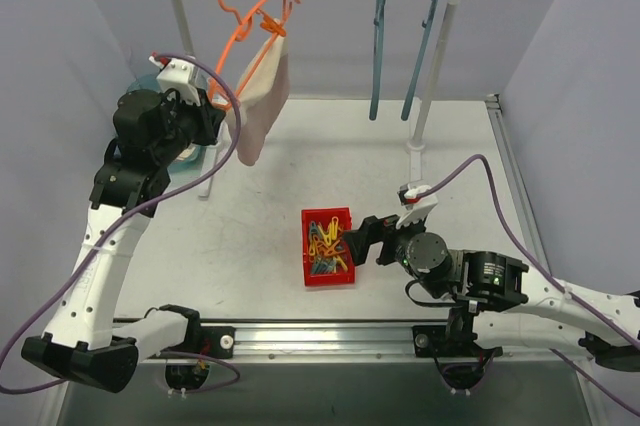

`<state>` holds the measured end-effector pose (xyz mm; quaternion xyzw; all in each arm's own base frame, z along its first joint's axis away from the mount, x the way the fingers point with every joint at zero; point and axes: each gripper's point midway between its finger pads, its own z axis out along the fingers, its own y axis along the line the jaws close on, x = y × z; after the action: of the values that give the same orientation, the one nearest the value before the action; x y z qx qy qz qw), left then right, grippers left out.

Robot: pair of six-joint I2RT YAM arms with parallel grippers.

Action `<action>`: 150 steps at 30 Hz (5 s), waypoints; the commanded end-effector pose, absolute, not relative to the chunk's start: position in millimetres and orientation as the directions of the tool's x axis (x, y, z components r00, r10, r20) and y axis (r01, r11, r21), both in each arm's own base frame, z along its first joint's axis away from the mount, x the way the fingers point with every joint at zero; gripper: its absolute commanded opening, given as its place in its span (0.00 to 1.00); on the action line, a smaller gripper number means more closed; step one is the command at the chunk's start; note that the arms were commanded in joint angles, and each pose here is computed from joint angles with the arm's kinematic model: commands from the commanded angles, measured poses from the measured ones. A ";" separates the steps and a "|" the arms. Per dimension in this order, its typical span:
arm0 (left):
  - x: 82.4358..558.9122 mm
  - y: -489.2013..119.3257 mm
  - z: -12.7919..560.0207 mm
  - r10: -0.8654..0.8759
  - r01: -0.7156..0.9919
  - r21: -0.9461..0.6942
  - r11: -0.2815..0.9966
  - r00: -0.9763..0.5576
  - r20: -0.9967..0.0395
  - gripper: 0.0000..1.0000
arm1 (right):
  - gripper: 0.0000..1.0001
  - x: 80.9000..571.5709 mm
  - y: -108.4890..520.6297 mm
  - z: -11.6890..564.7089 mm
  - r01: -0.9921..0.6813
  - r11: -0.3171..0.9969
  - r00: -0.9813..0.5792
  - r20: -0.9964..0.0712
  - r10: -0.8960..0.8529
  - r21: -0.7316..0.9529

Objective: Remove the underwear clipped to the hanger

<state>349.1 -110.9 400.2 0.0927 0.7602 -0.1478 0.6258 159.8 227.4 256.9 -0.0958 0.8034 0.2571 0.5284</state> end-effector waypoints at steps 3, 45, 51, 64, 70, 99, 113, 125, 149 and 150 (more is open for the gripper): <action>299.0 -116.4 385.8 -0.088 0.368 -0.177 0.913 -0.245 -0.965 0.03 | 0.98 169.0 224.7 273.9 -0.391 0.864 -0.373 -0.913 0.167 0.318; 196.3 -114.3 259.4 -0.289 0.288 -0.455 0.843 -0.470 -0.834 0.03 | 0.95 228.5 469.4 266.3 -0.571 0.763 -0.376 -0.923 0.085 0.303; 197.8 -114.9 258.7 -0.288 0.289 -0.454 0.843 -0.470 -0.834 0.03 | 0.94 240.8 466.7 247.2 -0.489 0.842 -0.385 -0.923 0.024 0.226; 204.5 -105.9 262.5 -0.288 0.249 -0.426 0.870 -0.444 -0.848 0.03 | 0.91 245.8 406.4 220.5 -0.253 0.961 -0.426 -0.905 -0.007 0.112; 207.4 -102.1 261.9 -0.287 0.227 -0.415 0.881 -0.440 -0.851 0.03 | 0.91 246.1 376.8 217.7 -0.162 0.982 -0.417 -0.909 0.019 0.094; 215.8 -108.3 246.2 -0.293 0.236 -0.423 0.875 -0.438 -0.850 0.02 | 1.00 208.8 381.7 273.2 -0.381 0.433 -0.653 -0.569 0.500 0.817; 211.3 -115.2 251.6 -0.271 0.293 -0.415 0.861 -0.426 -0.863 0.02 | 1.00 209.6 417.6 281.0 -0.324 0.100 -0.812 -0.330 0.481 0.941; 206.5 -123.5 255.8 -0.249 0.352 -0.409 0.842 -0.419 -0.873 0.03 | 0.96 222.7 441.5 259.6 -0.248 0.103 -0.873 -0.269 0.406 0.963; 208.3 -123.7 257.4 -0.248 0.353 -0.403 0.844 -0.411 -0.877 0.03 | 0.01 214.8 430.5 242.7 -0.219 0.093 -0.901 -0.237 0.362 0.971; 208.2 -123.1 258.0 -0.249 0.351 -0.403 0.846 -0.409 -0.878 0.03 | 0.00 216.6 427.8 243.7 -0.221 0.102 -0.895 -0.244 0.374 0.970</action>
<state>204.1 -113.1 228.1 0.0132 0.8264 -0.2467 0.5060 221.2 435.2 220.9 0.0683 0.7251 0.6528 0.2083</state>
